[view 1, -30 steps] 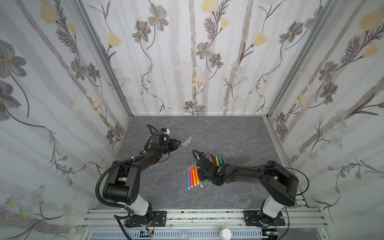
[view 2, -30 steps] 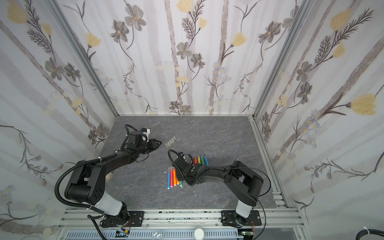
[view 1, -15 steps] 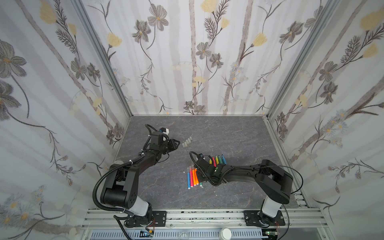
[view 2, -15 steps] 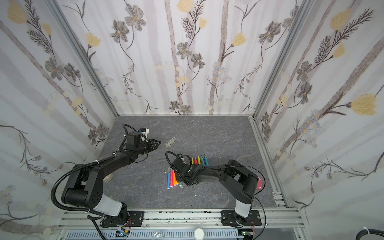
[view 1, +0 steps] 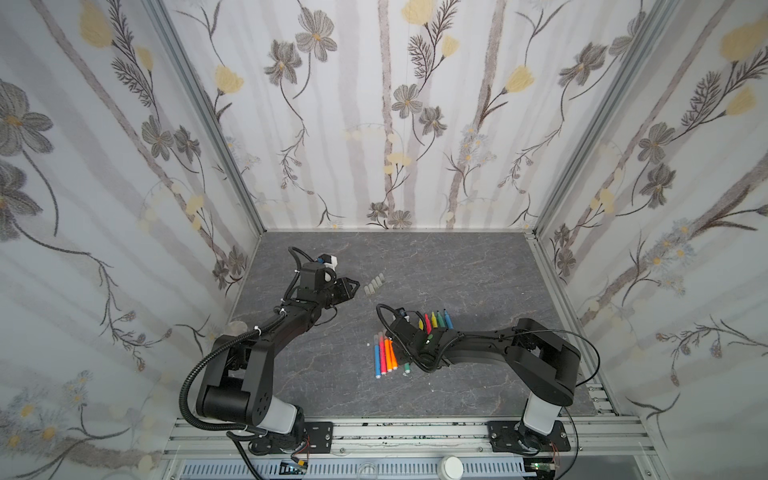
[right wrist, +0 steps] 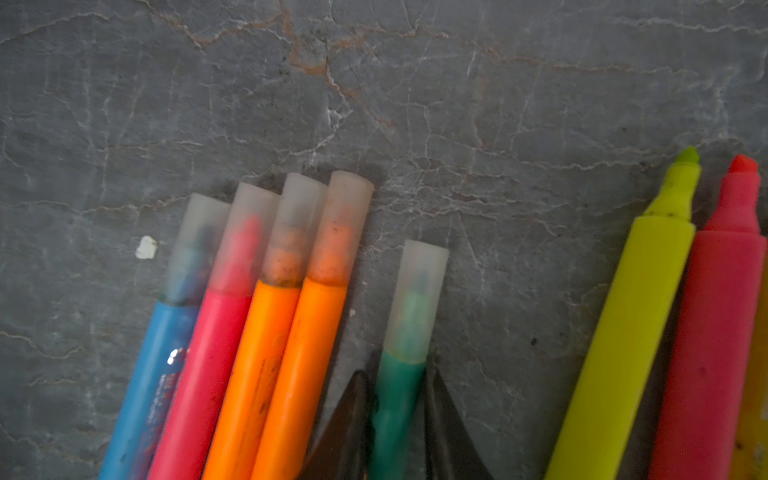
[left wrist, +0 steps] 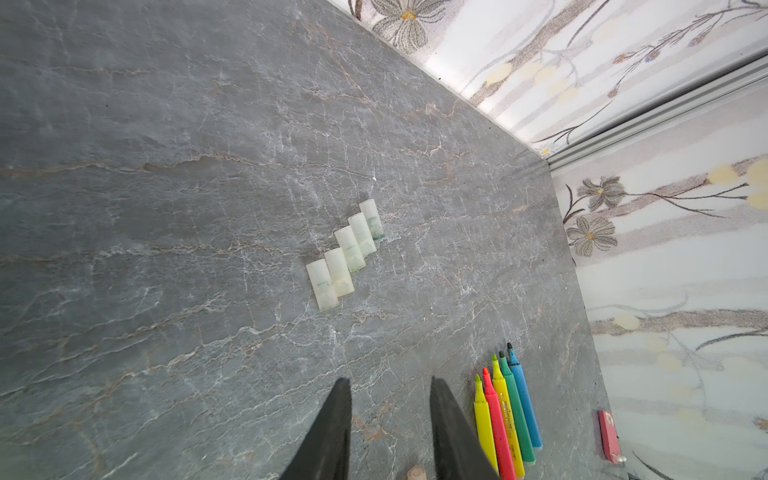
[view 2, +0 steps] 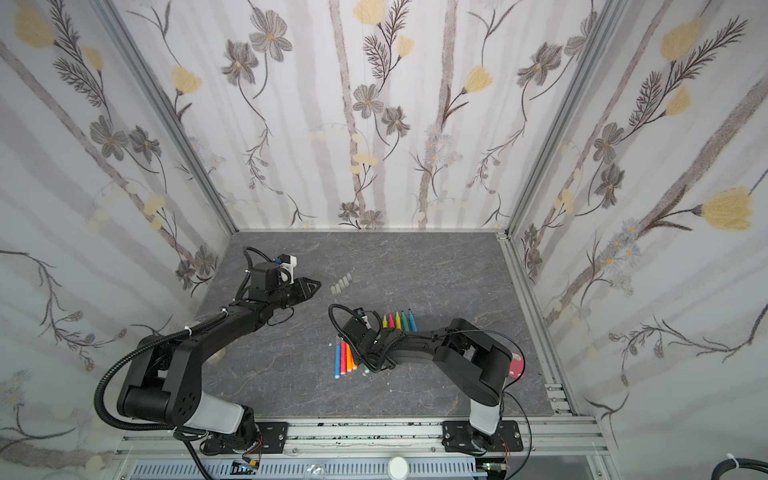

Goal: Open the pen caps
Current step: 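Grasp and lift the green highlighter's body with the right gripper while the left reaches, then close the left gripper on the green highlighter's frosted cap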

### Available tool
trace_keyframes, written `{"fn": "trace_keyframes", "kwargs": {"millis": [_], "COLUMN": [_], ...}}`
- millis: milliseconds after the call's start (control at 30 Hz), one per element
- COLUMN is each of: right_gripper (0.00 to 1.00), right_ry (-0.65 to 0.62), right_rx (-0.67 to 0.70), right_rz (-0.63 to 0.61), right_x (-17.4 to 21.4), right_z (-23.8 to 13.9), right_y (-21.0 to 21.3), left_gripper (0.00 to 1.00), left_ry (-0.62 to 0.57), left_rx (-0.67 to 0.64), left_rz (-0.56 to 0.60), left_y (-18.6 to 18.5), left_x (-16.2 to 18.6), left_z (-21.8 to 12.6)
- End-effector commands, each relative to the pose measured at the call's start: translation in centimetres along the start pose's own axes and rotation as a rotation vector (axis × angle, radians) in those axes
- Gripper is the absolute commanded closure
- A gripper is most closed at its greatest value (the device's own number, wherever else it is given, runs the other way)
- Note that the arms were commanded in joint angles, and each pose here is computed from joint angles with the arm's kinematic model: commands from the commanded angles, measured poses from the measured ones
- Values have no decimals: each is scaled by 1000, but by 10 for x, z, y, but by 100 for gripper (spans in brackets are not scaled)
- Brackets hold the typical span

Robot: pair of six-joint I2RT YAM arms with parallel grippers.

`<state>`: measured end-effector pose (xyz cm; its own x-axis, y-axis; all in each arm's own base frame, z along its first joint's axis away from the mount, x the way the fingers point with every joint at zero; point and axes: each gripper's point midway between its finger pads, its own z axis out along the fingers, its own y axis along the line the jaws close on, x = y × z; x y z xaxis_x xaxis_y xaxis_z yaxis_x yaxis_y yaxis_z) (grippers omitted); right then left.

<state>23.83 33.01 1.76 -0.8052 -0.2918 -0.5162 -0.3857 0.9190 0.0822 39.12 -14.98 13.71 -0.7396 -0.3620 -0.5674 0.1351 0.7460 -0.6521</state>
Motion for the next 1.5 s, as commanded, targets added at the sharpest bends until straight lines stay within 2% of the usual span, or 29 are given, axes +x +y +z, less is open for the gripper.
{"fn": "trace_keyframes", "kwargs": {"millis": [0, 200, 567, 733, 1300, 1467], "right_gripper": [85, 96, 99, 100, 100, 100], "right_ry": [72, 16, -226, -269, -314, -322], "right_rx": [7, -45, -282, -303, -370, -371], "right_rz": [-23, -11, 60, 79, 99, 102], "right_x": [17, -4, -80, -101, -119, -121], "right_z": [3, -11, -69, -79, -86, -89], "right_y": [-4, -6, -8, -13, -3, -4], "left_gripper": [68, 68, 65, 63, 62, 69], "left_ry": [13, 57, 177, 210, 251, 250], "left_rx": [9, 43, 308, 335, 382, 379], "left_rz": [15, 31, 0, 10, -2, -3], "left_y": [-3, -18, -94, -109, -132, -131], "left_x": [4, 16, 60, 70, 82, 83], "left_z": [-4, -3, 1, 7, 30, 33]}}
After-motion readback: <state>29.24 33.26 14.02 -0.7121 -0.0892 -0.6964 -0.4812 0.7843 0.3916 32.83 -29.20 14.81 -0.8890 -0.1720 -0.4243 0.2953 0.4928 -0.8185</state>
